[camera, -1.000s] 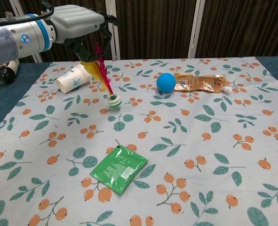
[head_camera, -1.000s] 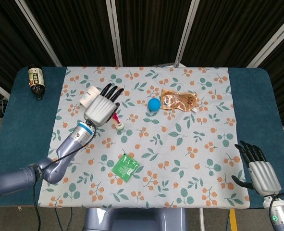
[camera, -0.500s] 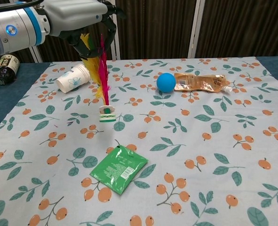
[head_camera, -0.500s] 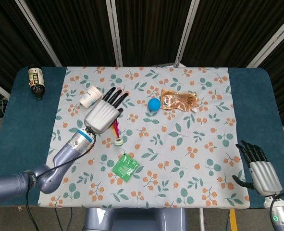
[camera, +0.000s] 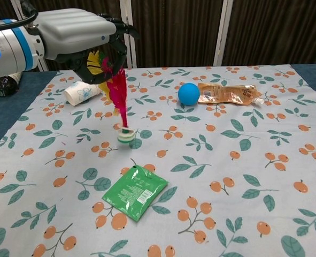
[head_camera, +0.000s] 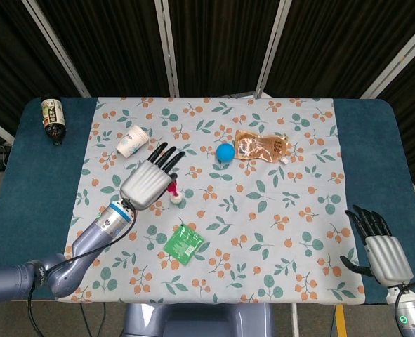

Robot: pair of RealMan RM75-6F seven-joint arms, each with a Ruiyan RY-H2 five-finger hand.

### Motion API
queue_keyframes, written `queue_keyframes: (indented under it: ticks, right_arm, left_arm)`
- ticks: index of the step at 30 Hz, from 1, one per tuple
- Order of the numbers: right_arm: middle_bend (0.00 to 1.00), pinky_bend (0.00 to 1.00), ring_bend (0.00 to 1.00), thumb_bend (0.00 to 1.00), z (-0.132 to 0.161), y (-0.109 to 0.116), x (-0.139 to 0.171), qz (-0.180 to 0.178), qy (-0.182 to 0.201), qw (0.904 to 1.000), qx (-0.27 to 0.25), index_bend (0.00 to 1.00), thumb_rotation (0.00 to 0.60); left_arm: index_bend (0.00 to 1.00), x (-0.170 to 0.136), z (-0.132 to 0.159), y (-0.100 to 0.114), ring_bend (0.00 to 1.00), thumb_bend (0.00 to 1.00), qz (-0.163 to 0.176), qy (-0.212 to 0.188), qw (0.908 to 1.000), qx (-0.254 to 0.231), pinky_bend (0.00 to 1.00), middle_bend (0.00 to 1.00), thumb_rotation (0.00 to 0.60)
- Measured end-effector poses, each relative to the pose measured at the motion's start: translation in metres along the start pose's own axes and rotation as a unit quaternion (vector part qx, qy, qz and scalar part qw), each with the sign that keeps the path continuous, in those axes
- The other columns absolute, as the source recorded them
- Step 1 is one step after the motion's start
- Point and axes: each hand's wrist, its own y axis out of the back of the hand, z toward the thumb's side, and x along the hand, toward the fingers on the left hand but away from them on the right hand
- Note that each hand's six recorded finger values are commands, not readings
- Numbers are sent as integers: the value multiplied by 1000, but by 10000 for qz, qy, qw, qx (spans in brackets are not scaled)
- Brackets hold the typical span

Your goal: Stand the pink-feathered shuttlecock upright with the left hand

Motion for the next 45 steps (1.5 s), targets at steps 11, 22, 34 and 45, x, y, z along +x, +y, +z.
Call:
queue_keyframes:
  ticks: [11,22,34,45]
  right_arm:
    - [0,0,0,123,0,0,0,-17,-10,10000,42,86,600]
    - [0,0,0,124,0,0,0,-19,-17,10000,44,87,600]
    - [0,0,0,123,-1,0,0,-43,-23,10000,53,87,600]
    - [0,0,0,124,-1,1,0,-73,-21,9999,98,86,600]
  left_arm:
    - [604,-17,8,-7,0,533,-95,-128,9998,-83,0,62,600]
    - [595,-26,14,-9,0,529,-163,-267,9995,-95,0,62,600]
    - [542,-34,21,-21,0,464,-309,-342,9989,-123,0,37,600]
    - [278,-41,26,-14,0,315,-227,-476,9981,-311,0,0,600]
